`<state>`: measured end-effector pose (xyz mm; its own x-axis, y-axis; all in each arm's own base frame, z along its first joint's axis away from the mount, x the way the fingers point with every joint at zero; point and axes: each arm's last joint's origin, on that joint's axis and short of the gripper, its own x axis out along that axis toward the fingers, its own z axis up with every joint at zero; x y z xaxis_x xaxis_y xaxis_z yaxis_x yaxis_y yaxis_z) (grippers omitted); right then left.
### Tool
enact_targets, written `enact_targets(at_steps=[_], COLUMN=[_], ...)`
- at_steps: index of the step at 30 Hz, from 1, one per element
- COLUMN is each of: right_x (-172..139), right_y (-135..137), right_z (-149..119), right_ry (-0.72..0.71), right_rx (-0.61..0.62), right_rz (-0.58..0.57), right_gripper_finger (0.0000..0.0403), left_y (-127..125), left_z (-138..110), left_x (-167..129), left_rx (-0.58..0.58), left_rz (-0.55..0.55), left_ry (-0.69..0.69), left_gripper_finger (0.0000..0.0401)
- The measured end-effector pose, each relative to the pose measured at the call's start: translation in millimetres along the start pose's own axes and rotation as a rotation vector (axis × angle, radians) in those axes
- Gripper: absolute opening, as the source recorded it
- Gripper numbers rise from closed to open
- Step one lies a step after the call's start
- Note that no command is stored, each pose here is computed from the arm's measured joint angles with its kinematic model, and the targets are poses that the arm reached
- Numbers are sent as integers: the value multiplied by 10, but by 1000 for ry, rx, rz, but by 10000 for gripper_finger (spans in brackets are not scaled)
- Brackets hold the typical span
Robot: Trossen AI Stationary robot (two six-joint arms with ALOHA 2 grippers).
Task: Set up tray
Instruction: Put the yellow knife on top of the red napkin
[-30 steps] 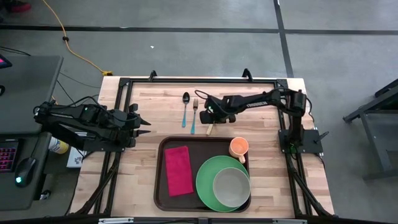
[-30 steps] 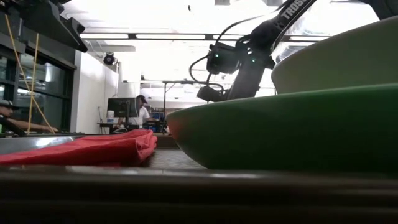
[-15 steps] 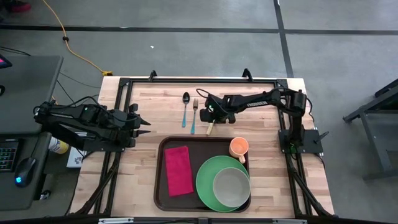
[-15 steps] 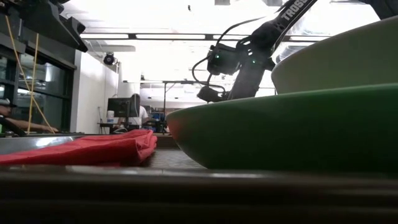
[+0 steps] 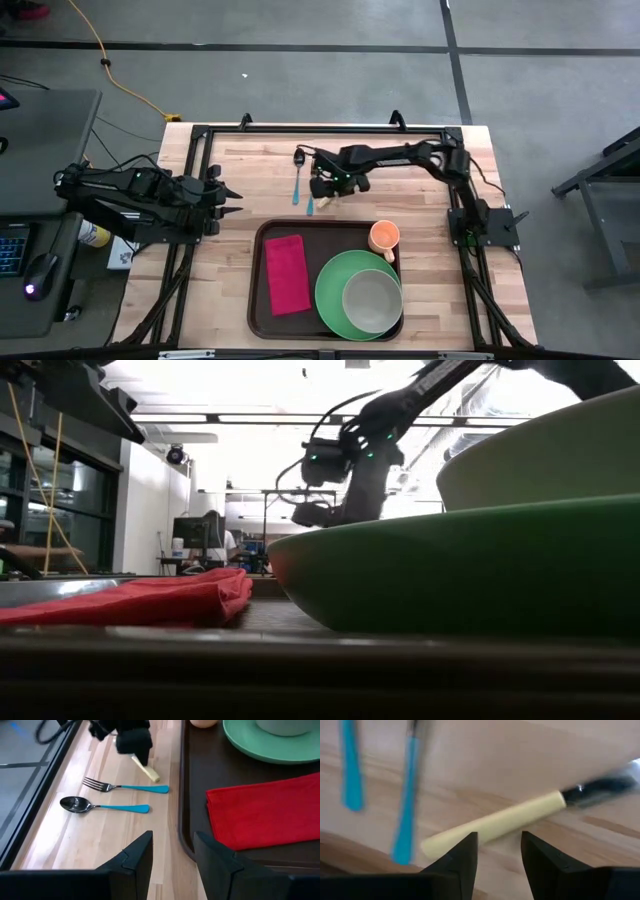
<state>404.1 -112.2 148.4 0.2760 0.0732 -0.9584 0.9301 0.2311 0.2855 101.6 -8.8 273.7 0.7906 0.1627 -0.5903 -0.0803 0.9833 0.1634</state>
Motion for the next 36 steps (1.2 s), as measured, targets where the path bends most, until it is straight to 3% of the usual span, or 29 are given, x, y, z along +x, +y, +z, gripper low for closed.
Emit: enact_targets(at_steps=[7,11,17,22,28,36], right_x=[284,145,-125,-419,-640,-377], right_y=[295,376,343,443,609,508], right_z=[-39,-51,-26,-3,-28,-234], right_ry=[99,60,87,42,-70,-73], right_rx=[-83,-148,-222,-258,-234,-88], right_rz=[9,-39,-216,-248,-206,-326], right_gripper_finger=[129,129,129,129,129,144], left_y=[-3,-7,-7,-7,-6,-9], left_z=[0,0,0,2,3,6], left_x=[0,0,0,0,0,0], left_rx=[0,0,0,-1,-2,-3], left_rz=[-10,-22,-22,-21,-19,-29], left_ry=[0,1,0,-1,-3,-5], left_gripper_finger=[172,172,172,172,172,172])
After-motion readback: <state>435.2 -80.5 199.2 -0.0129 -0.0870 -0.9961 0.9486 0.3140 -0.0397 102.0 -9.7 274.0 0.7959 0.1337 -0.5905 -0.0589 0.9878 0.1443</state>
